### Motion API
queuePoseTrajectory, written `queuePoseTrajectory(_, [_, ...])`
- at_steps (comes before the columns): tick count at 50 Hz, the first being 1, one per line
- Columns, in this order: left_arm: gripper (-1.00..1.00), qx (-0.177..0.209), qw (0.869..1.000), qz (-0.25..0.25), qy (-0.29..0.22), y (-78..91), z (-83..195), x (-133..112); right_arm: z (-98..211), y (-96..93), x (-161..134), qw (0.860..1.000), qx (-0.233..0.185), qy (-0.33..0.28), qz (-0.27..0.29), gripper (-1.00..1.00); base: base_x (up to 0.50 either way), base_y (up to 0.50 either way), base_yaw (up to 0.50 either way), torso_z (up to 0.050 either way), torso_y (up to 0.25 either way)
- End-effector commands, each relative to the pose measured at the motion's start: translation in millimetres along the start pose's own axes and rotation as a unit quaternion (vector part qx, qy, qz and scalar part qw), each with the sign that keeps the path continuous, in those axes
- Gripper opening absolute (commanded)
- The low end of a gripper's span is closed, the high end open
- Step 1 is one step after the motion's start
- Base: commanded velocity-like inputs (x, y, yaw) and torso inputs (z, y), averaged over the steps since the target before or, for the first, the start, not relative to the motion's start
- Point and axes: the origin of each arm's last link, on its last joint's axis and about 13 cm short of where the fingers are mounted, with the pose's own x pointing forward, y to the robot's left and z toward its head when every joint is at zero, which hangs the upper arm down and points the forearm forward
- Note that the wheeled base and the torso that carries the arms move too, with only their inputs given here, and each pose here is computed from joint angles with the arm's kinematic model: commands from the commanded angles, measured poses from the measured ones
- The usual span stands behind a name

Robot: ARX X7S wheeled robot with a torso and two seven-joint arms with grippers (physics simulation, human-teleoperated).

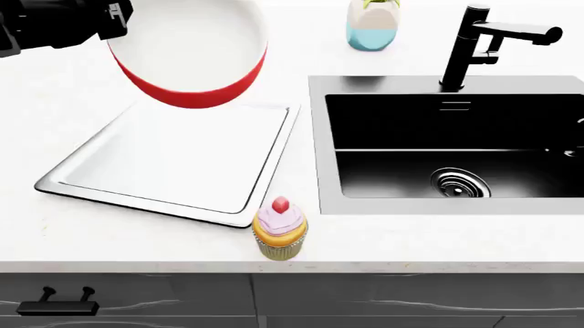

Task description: Move the fresh-baked cupcake off the tray onto the counter, and place the bowl used for mixing into the sink.

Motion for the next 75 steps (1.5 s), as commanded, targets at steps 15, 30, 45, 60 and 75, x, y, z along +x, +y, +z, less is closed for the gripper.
queuePoseTrajectory(15, [-1.00, -0.009, 1.000, -0.010, -0.008, -6.2, 0, 4, -2, 2.0, 2, 1.000, 0.001, 0.002, 0.002, 1.00, 0.00, -0.50, 0.00, 0.000, 0.001])
queuePoseTrajectory(30, [-1.00, -0.007, 1.000, -0.014, 0.003, -10.7, -6, 11, -4, 1.3, 4, 1.000, -0.004, 0.005, 0.000, 1.00, 0.00, -0.50, 0.00, 0.001, 0.001])
queuePoseTrajectory(45, [-1.00, -0.008, 1.000, -0.016, 0.005, -10.8, -8, 13, -5, 1.6, 1, 0.998, -0.056, -0.011, -0.005, 1.00, 0.35, -0.30, 0.00, 0.000, 0.001])
queuePoseTrajectory(60, [-1.00, -0.010, 1.000, -0.020, 0.007, -10.2, -10, 13, -7, 1.6, 3, 0.999, -0.048, 0.001, -0.010, 1.00, 0.13, 0.00, 0.00, 0.000, 0.002])
queuePoseTrajectory(75, [-1.00, -0.005, 1.000, -0.029, 0.009, -16.6, -10, 13, -11, 1.9, 6, 0.998, -0.053, 0.031, -0.015, 1.00, 0.13, 0.00, 0.00, 0.001, 0.000])
